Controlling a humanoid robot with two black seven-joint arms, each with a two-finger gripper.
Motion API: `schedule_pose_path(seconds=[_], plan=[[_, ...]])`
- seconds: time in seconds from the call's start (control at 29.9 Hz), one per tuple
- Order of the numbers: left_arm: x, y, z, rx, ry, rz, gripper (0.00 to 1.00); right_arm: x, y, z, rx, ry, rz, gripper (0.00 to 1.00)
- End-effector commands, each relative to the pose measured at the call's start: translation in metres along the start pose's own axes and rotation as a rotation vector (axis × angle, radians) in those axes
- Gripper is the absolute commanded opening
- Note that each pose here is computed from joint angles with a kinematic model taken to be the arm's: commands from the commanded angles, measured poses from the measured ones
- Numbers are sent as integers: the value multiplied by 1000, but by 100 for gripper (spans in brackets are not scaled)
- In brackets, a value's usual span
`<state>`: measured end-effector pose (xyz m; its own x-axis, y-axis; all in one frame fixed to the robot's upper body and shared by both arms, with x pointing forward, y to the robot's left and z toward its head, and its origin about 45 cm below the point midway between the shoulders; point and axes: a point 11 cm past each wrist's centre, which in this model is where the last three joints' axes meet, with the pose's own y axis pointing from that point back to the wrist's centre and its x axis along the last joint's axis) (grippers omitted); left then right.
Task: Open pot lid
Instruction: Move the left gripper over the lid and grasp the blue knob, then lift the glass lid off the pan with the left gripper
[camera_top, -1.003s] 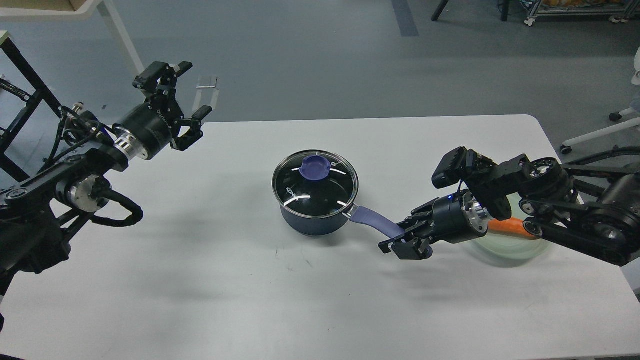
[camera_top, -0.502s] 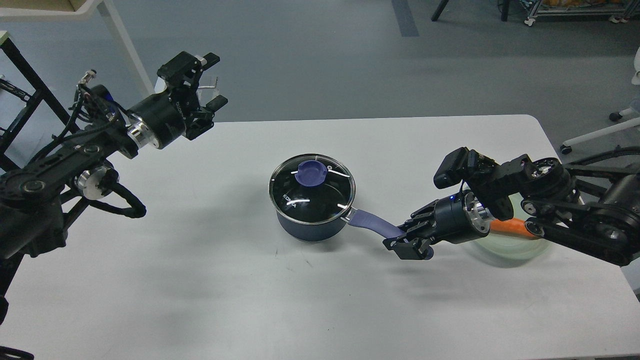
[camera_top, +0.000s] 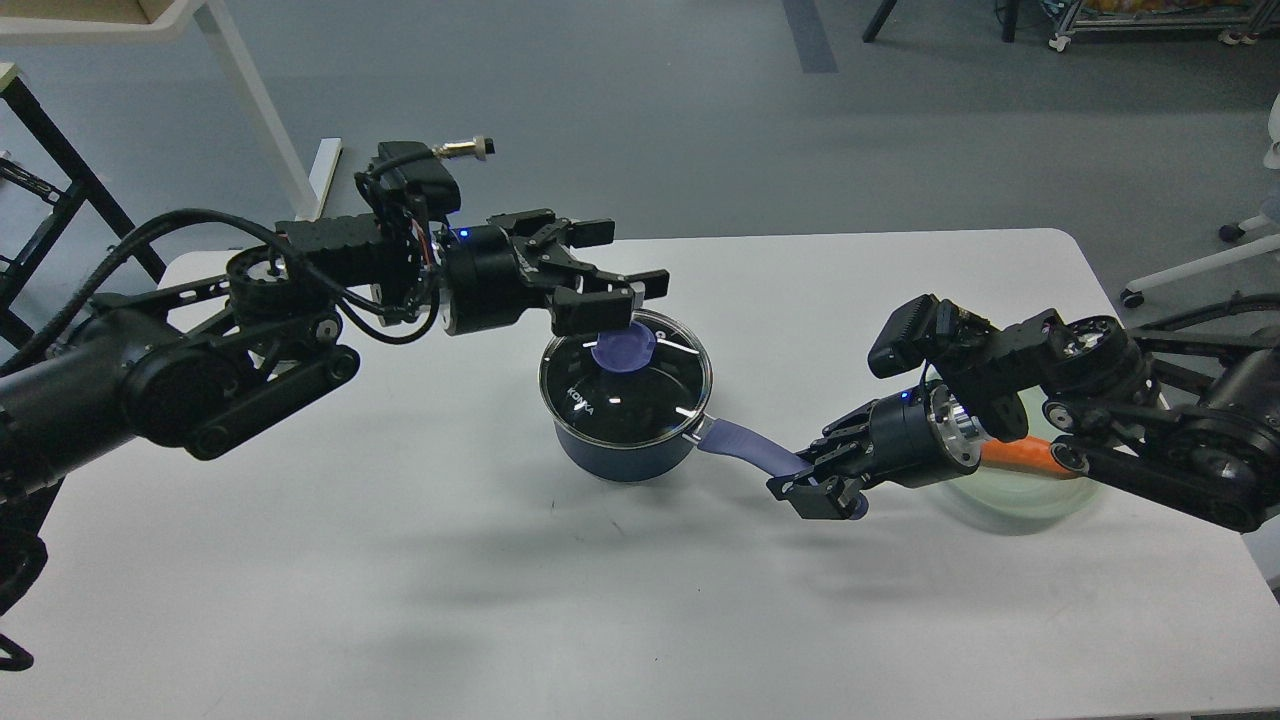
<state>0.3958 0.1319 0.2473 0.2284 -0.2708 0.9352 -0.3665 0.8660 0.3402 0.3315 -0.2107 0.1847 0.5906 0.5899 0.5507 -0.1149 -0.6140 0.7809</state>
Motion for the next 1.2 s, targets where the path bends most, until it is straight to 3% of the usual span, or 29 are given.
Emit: schedule_pose_path(seconds=[0.0, 0.8, 0.87, 0.94, 1.04, 1.17], plan=[[-13, -12, -2, -4, -71, -59, 99, 0, 0, 0, 0, -1, -2, 27], [-64, -6, -17, 65, 8, -137, 95, 4, -4, -5, 15, 8, 4, 28], [-64, -6, -16, 63, 9, -140, 88, 3, -4, -5, 15, 7, 3, 28], [-64, -8, -15, 62, 12, -138, 74, 4, -4, -5, 15, 9, 5, 28], [-65, -8, -15, 62, 14, -137, 64, 4, -4, -5, 15, 8, 4, 28], [-64, -8, -16, 63, 21, -132, 40, 4, -4, -5, 15, 9, 5, 28]])
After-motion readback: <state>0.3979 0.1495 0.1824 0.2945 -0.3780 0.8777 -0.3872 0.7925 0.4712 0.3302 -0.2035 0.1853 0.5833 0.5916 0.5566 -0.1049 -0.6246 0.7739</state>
